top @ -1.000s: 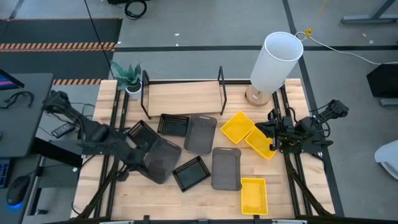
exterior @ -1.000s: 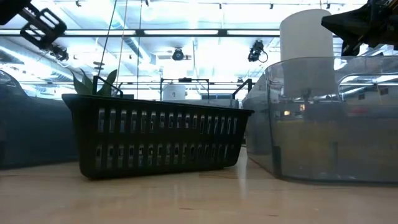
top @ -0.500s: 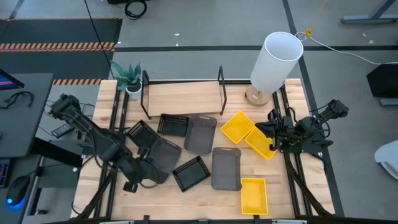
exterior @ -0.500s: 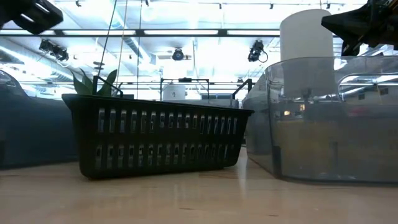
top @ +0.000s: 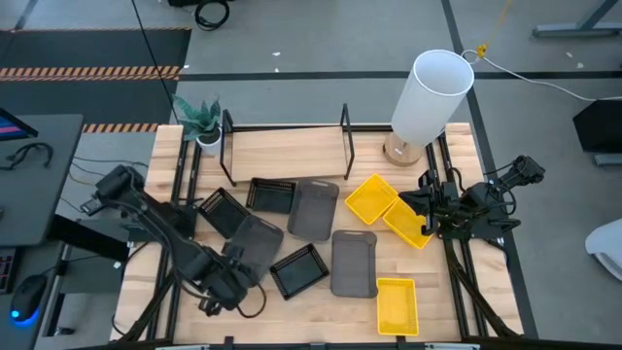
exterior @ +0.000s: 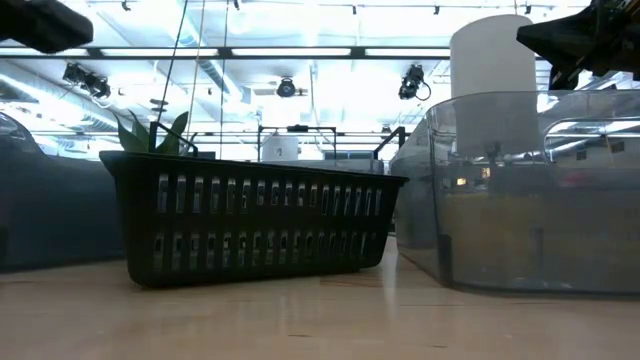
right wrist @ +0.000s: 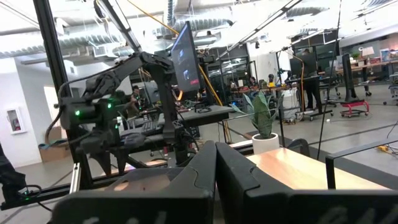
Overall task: Stack baskets on shelf by color
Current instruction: Stack the bottom left black bin on top of the top black bin
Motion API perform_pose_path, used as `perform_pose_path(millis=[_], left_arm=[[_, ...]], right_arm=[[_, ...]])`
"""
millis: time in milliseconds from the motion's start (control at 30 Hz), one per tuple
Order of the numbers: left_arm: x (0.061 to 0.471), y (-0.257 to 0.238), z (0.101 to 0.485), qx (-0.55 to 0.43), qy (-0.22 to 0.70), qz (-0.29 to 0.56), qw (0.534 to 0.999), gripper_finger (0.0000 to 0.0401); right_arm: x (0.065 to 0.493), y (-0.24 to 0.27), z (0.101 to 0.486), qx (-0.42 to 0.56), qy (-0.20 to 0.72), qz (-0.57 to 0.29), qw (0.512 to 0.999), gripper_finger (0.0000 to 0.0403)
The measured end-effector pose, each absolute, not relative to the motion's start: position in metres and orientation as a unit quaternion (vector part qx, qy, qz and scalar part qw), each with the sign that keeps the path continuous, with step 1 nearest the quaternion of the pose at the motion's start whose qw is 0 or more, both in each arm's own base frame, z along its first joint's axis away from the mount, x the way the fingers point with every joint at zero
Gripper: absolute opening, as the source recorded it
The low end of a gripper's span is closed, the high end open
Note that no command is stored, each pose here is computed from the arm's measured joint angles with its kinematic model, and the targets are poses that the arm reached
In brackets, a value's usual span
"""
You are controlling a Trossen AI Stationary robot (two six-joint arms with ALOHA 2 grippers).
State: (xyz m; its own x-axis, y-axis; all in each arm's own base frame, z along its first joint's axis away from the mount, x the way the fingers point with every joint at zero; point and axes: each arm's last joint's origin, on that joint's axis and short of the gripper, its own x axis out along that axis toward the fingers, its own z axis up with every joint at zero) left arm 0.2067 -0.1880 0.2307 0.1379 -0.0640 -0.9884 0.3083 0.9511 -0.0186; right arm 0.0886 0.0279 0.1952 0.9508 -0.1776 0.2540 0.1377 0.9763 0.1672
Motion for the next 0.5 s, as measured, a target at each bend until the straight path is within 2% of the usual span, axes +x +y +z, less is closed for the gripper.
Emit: perform_pose_path(millis=[333, 500], left_arm=[[0.215, -0.196, 0.196, 0.158, 0.684, -0.104, 0.705, 0.018], [0.219, -0.198, 0.181, 0.17, 0.698, -0.094, 0.689, 0.0165]], right_arm=[[0.089, 0.028, 0.195, 0.074, -0.135, -0.08, 0.985, 0.0016], [0.089, 0.028, 0.195, 0.074, -0.135, -0.08, 0.985, 0.0016]])
